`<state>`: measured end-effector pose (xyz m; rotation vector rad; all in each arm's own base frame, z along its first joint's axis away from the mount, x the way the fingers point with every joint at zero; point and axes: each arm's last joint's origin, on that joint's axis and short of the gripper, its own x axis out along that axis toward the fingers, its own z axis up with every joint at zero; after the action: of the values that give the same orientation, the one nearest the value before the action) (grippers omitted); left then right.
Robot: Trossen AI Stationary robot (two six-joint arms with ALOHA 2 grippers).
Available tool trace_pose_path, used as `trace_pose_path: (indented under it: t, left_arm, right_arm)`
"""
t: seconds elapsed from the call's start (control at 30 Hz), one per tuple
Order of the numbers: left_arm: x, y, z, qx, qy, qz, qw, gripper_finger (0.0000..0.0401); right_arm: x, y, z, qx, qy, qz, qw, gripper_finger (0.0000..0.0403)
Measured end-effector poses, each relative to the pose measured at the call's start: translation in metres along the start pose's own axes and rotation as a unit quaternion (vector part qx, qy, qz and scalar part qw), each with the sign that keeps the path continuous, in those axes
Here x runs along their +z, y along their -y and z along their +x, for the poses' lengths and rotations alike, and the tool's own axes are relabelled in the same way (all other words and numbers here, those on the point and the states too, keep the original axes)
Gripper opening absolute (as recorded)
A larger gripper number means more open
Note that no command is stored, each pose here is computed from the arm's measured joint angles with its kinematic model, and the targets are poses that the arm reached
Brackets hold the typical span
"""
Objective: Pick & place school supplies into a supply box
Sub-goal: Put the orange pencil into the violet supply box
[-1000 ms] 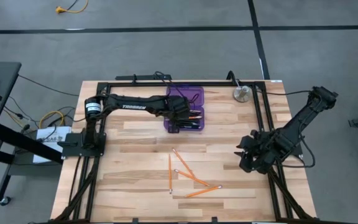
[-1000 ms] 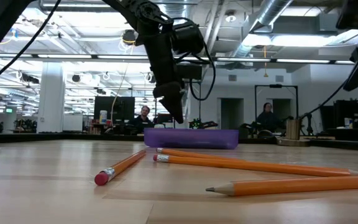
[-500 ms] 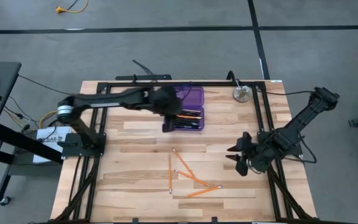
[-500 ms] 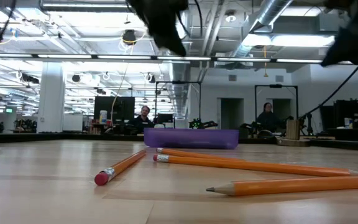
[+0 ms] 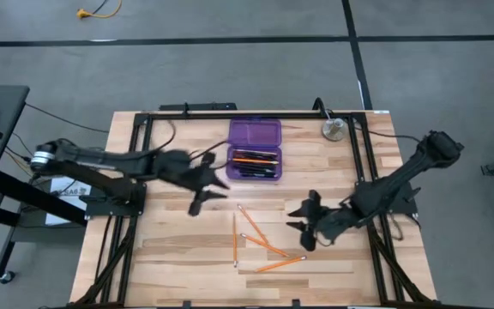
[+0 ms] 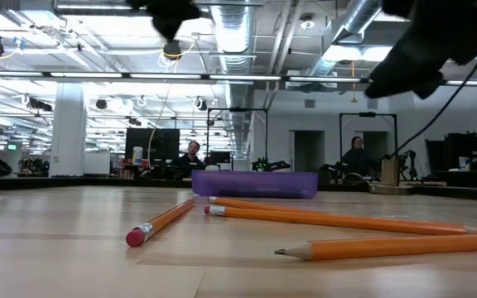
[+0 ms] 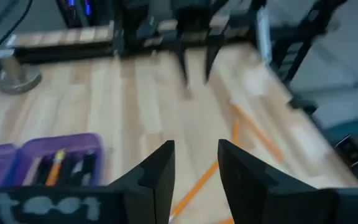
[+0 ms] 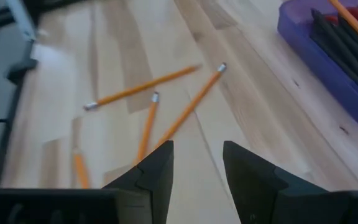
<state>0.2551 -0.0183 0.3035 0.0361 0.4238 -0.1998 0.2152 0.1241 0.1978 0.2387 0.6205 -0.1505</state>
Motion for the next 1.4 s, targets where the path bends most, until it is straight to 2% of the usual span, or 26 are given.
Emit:
trace_pose_path:
  t: [0.17, 0.27, 0.37, 0.6, 0.87, 1.03, 1.1, 1.4]
  left_arm:
    - [-0.061, 0.023, -0.014, -0.015, 0.099, -0.042, 0.994, 0.0109]
    - [-0.090, 0.032, -0.020, 0.005, 0.139, -0.055, 0.989, 0.0109]
    - [-0.109, 0.035, -0.023, 0.027, 0.151, -0.059, 0.986, 0.0109]
    - [-0.115, 0.043, -0.023, 0.016, 0.158, -0.048, 0.986, 0.0109]
    - [-0.115, 0.056, -0.024, 0.009, 0.165, -0.051, 0.985, 0.0109]
    - [-0.116, 0.065, -0.024, -0.003, 0.160, -0.046, 0.986, 0.0109]
    - [-0.117, 0.068, -0.024, -0.011, 0.156, -0.043, 0.987, 0.0109]
    - [-0.120, 0.078, -0.026, -0.035, 0.146, -0.038, 0.988, 0.0109]
  right_arm:
    - [0.011, -0.009, 0.029, -0.032, -0.016, -0.003, 0.999, 0.0134]
    - [0.022, -0.015, 0.048, -0.039, -0.028, -0.010, 0.999, 0.0134]
    - [0.031, -0.019, 0.068, -0.046, -0.038, -0.012, 0.998, 0.0134]
    - [0.037, -0.024, 0.113, -0.088, -0.069, -0.017, 0.994, 0.0134]
    - [0.037, -0.032, 0.146, -0.104, -0.075, -0.022, 0.992, 0.0134]
    - [0.049, -0.036, 0.152, -0.098, -0.064, -0.011, 0.993, 0.0134]
    - [0.050, -0.034, 0.151, -0.105, -0.079, -0.015, 0.991, 0.0134]
    - [0.094, -0.035, 0.145, -0.059, -0.129, 0.037, 0.989, 0.0134]
